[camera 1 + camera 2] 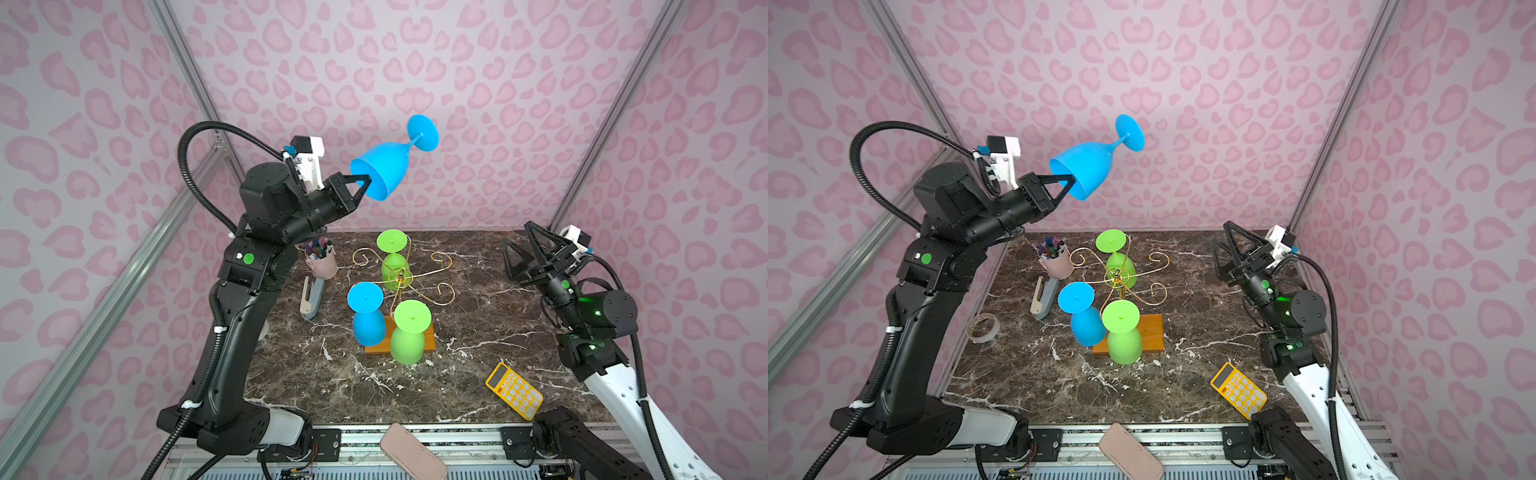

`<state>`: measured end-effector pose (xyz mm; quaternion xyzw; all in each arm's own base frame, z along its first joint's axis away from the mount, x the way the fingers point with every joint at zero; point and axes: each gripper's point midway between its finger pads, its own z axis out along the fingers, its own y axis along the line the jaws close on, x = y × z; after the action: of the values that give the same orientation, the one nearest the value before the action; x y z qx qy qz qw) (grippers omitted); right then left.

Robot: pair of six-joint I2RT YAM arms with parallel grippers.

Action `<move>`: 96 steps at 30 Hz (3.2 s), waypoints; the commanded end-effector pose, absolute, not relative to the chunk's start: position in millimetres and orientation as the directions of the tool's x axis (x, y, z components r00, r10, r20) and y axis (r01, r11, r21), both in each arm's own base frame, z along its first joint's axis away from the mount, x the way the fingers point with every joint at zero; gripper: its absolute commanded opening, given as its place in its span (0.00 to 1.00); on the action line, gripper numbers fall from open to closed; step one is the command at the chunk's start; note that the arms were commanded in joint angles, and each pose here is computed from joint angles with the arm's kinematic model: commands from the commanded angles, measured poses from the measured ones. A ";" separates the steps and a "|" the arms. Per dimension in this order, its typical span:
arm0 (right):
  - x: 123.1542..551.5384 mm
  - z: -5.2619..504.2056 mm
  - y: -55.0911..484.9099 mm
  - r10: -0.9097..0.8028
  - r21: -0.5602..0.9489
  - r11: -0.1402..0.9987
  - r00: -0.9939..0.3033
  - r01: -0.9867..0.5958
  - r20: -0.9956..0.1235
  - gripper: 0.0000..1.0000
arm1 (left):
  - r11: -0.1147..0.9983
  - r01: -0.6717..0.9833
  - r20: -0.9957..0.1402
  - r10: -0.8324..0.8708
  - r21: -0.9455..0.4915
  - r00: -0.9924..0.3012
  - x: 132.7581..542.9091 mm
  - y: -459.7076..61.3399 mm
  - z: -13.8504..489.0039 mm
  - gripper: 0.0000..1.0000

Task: Take the wine glass off the wine glass rack
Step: Pass the wine glass, then place the wine glass at the middle-left of the table.

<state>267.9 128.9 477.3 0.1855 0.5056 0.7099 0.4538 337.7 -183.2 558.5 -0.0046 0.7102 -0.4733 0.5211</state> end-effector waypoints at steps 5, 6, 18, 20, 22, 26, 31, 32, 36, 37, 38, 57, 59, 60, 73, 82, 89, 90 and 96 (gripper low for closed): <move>283.5 428.4 118.2 0.790 0.921 0.198 -0.502 -0.335 -0.352 0.98 | 0.643 0.344 -0.713 -0.493 -0.685 -0.499 337.3 -127.9 531.3 0.04; 284.3 427.0 117.0 0.787 0.919 0.212 -0.500 -0.331 -0.362 0.97 | 0.655 0.319 -0.709 -0.495 -0.684 -0.503 338.8 -119.6 525.8 0.04; 289.4 410.8 119.8 0.727 0.892 0.320 -0.521 -0.319 -0.447 0.97 | 0.756 0.066 -0.665 -0.527 -0.651 -0.529 339.0 -46.2 461.5 0.04; 289.3 409.8 119.5 0.722 0.889 0.327 -0.522 -0.321 -0.454 0.97 | 0.762 0.020 -0.640 -0.530 -0.647 -0.557 340.6 -39.4 441.4 0.04; 288.9 408.8 120.1 0.717 0.888 0.327 -0.528 -0.322 -0.455 0.97 | 0.776 -0.020 -0.630 -0.527 -0.631 -0.571 340.2 -32.3 426.1 0.04; 289.5 404.9 119.4 0.702 0.880 0.353 -0.531 -0.319 -0.474 0.98 | 0.804 -0.064 -0.619 -0.502 -0.590 -0.604 336.7 -26.0 405.8 0.04; 292.7 396.7 120.1 0.697 0.883 0.353 -0.544 -0.309 -0.468 0.97 | 0.848 -0.128 -0.584 -0.455 -0.514 -0.672 332.9 -17.0 374.9 0.03; 293.0 394.7 120.5 0.695 0.885 0.351 -0.548 -0.306 -0.465 0.97 | 0.860 -0.145 -0.577 -0.443 -0.489 -0.686 332.2 -13.6 367.6 0.03; 294.0 388.7 120.6 0.693 0.887 0.354 -0.553 -0.297 -0.462 0.98 | 0.885 -0.174 -0.555 -0.413 -0.431 -0.722 333.2 -5.9 350.6 0.04; 294.5 386.9 120.6 0.691 0.887 0.356 -0.556 -0.295 -0.462 0.97 | 0.889 -0.176 -0.540 -0.402 -0.422 -0.739 334.6 -5.7 345.8 0.03; 294.6 385.5 121.0 0.687 0.886 0.357 -0.560 -0.294 -0.463 0.97 | 0.895 -0.178 -0.518 -0.388 -0.408 -0.763 336.0 -5.8 339.4 0.03; 294.9 362.6 119.3 0.669 0.886 0.394 -0.584 -0.245 -0.459 0.98 | 0.984 -0.161 -0.304 -0.179 -0.082 -0.936 350.1 -10.6 257.0 0.03; 295.9 360.4 119.5 0.668 0.886 0.394 -0.587 -0.243 -0.458 0.98 | 0.985 -0.162 -0.294 -0.173 -0.062 -0.940 353.8 -8.7 254.1 0.03; 296.0 359.5 119.6 0.668 0.887 0.394 -0.588 -0.241 -0.456 0.98 | 0.986 -0.158 -0.285 -0.167 -0.056 -0.944 355.1 -8.9 251.9 0.03; 296.8 351.1 119.5 0.666 0.890 0.395 -0.597 -0.227 -0.448 0.97 | 0.995 -0.096 -0.137 -0.098 -0.026 -0.986 371.5 -31.7 208.1 0.03; 298.7 350.4 116.8 0.671 0.892 0.390 -0.594 -0.226 -0.444 0.98 | 0.996 -0.090 -0.071 -0.088 0.021 -0.994 382.4 -32.1 182.5 0.03; 300.6 352.0 116.0 0.671 0.894 0.384 -0.596 -0.229 -0.441 0.98 | 0.994 -0.088 -0.018 -0.087 0.066 -0.996 384.9 -29.1 161.5 0.03; 300.5 352.1 116.2 0.670 0.894 0.385 -0.596 -0.230 -0.442 0.97 | 0.994 -0.088 -0.014 -0.088 0.063 -0.996 385.0 -29.4 159.9 0.03; 301.3 351.0 113.3 0.674 0.895 0.386 -0.593 -0.225 -0.440 0.97 | 0.994 -0.087 -0.007 -0.087 0.059 -0.996 388.6 -31.2 156.1 0.16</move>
<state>301.3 112.7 344.5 0.1685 0.7237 0.5262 0.4134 391.7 -32.6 156.9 -0.0426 0.9987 0.0247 0.0137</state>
